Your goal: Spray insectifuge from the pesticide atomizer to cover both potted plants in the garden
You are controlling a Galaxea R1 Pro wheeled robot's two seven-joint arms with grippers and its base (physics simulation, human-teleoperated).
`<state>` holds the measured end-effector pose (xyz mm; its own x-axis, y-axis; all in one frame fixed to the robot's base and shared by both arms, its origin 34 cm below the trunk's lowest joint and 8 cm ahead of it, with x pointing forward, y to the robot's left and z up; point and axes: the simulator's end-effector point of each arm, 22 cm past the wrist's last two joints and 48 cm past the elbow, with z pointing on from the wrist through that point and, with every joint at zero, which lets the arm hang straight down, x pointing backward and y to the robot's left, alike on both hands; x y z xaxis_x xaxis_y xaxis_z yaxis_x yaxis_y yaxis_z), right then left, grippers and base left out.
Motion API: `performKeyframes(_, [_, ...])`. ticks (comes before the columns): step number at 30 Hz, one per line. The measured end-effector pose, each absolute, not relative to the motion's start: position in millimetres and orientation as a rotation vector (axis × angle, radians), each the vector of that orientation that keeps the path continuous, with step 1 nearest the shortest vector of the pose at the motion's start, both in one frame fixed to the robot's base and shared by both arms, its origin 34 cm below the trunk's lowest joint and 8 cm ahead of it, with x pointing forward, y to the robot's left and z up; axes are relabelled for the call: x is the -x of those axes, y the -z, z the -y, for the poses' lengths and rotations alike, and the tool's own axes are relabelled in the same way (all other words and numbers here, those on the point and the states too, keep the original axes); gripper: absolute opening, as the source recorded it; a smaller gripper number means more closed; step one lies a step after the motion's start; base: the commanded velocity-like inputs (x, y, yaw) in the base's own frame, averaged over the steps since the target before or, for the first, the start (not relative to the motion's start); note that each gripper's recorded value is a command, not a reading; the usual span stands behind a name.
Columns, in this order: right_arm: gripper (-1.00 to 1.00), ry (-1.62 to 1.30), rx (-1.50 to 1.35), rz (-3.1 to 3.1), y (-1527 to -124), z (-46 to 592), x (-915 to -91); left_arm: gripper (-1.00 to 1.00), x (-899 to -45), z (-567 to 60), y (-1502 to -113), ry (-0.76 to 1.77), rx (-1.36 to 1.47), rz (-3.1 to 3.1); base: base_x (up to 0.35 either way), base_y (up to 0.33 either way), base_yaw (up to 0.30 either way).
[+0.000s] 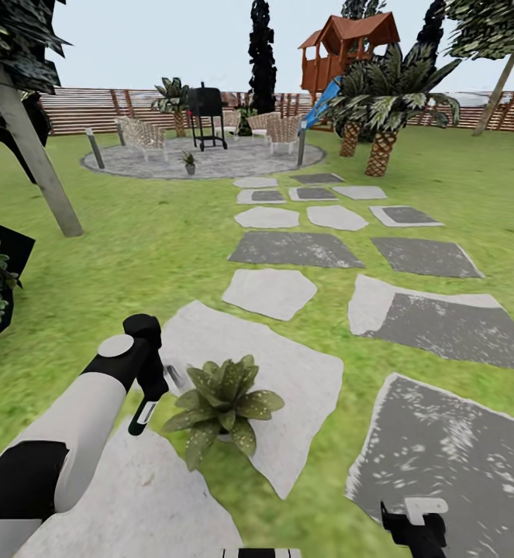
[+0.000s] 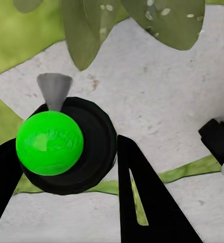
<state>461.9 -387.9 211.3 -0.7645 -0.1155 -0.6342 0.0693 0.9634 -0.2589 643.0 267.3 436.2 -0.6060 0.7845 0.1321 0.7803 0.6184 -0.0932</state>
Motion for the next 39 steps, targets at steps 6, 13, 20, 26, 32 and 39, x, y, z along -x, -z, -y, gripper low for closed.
performKeyframes(6, [1.0,0.356,0.032,-2.416,-212,391,-462,-1.0,-642,-267,-435,-0.044,1.308,2.677,0.153,0.14,-0.001])
performKeyframes(13, [1.0,0.347,0.033,-2.417,-211,386,-462,-1.0,-588,-274,-391,-0.095,1.277,2.584,0.006,0.005,0.0])
performKeyframes(20, [1.0,0.344,0.033,-2.428,-206,383,-458,-1.0,-581,-276,-383,-0.104,1.262,2.572,0.0,0.0,0.0])
performKeyframes(26, [1.0,0.343,0.035,-2.439,-202,383,-455,-1.0,-579,-277,-378,-0.109,1.246,2.57,0.045,0.087,0.0])
performKeyframes(32, [1.0,0.344,0.036,-2.447,-200,383,-452,-1.0,-578,-274,-374,-0.117,1.245,2.563,0.159,0.233,0.0])
performKeyframes(39, [1.0,0.348,0.035,-2.445,-200,385,-452,-1.0,-572,-272,-370,-0.126,1.248,2.549,0.011,0.017,-0.162])
